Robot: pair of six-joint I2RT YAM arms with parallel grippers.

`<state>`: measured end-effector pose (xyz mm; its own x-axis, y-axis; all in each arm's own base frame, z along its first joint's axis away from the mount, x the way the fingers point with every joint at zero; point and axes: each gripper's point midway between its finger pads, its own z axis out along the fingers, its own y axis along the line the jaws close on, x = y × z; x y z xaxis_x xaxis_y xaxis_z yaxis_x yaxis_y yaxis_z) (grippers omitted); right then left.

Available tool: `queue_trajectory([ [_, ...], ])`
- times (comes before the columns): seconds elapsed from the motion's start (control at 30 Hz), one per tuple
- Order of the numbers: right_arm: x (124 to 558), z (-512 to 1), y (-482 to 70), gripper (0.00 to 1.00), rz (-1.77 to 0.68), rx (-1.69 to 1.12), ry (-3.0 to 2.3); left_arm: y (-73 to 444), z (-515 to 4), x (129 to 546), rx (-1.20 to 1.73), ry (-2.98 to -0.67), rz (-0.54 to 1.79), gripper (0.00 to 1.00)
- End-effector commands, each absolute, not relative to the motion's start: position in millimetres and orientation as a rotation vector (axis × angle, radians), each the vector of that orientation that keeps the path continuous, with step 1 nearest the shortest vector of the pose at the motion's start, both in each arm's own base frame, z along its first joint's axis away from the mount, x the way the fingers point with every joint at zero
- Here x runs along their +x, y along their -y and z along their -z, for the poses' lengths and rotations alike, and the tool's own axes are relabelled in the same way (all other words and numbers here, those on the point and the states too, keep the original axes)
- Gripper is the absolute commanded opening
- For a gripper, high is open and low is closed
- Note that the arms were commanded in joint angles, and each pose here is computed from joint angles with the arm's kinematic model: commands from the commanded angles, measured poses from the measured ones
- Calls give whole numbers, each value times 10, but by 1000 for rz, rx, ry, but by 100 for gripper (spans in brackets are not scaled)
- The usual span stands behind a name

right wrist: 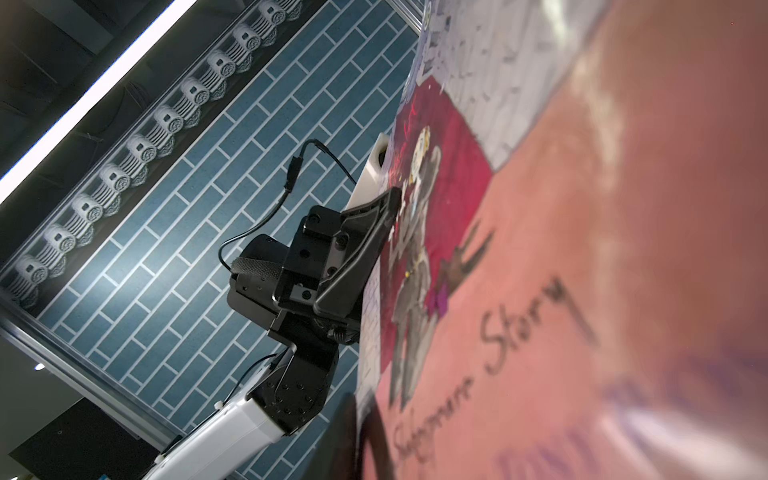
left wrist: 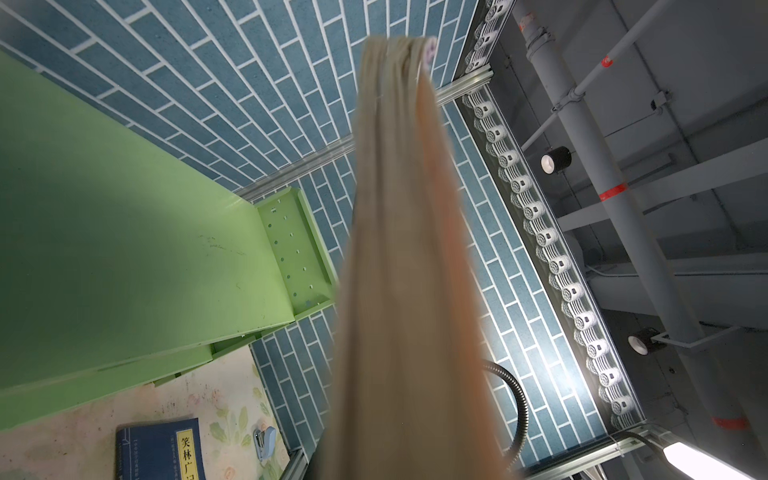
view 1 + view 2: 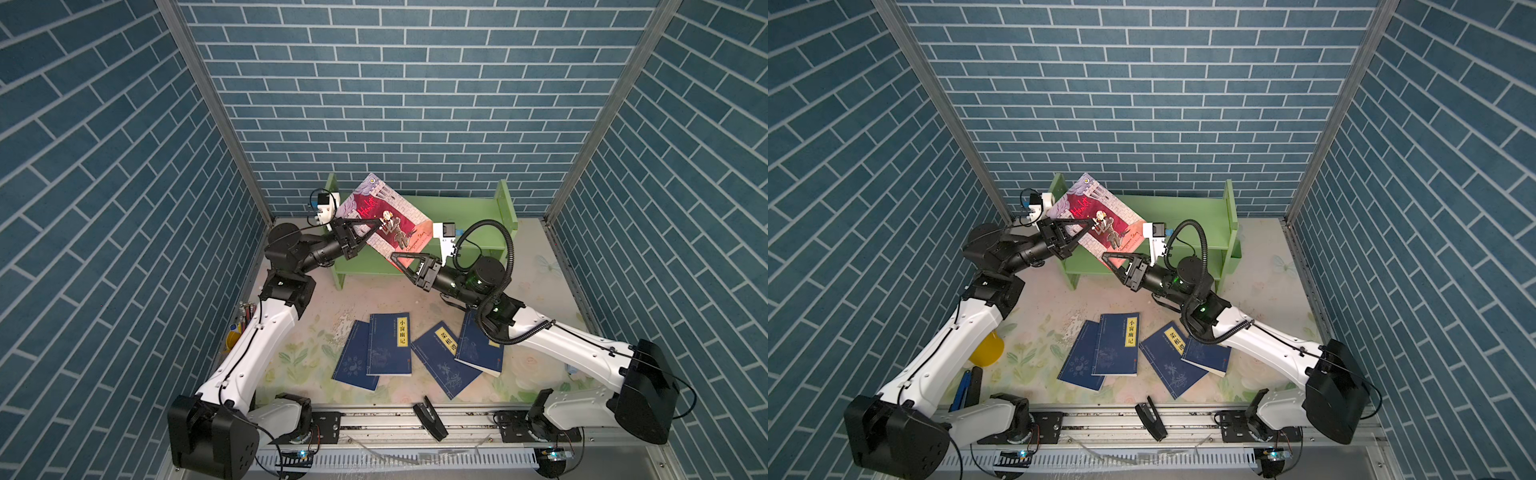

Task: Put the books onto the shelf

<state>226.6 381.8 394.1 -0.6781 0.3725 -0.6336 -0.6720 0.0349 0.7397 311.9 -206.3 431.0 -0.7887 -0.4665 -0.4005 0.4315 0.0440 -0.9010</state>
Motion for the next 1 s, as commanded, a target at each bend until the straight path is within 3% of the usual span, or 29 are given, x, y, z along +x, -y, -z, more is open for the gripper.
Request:
queue_trajectory([
  [0.0,2272,-4230,-3783,14,-1782,-312,-1456,2061,-4485,2975,35,-1621,1818,0],
  [0.17,2305,-4225,-3768,0,-1786,-302,-1458,2081,-4418,2970,41,-1646,1805,0],
  [0.3,2298,-4228,-3745,0,-1791,-308,-1464,2096,-4302,2969,61,-1698,1753,6],
  [0.47,2291,-4167,-3676,0,-1779,-319,-1498,2108,-4293,2916,127,-1720,1711,48],
  [0.6,2226,-4124,-3601,0,-1766,-352,-1539,2098,-4235,2832,210,-1793,1600,65],
  [0.97,1934,-4036,-3364,0,-1675,-490,-1633,1976,-4008,2720,232,-1884,1531,71],
])
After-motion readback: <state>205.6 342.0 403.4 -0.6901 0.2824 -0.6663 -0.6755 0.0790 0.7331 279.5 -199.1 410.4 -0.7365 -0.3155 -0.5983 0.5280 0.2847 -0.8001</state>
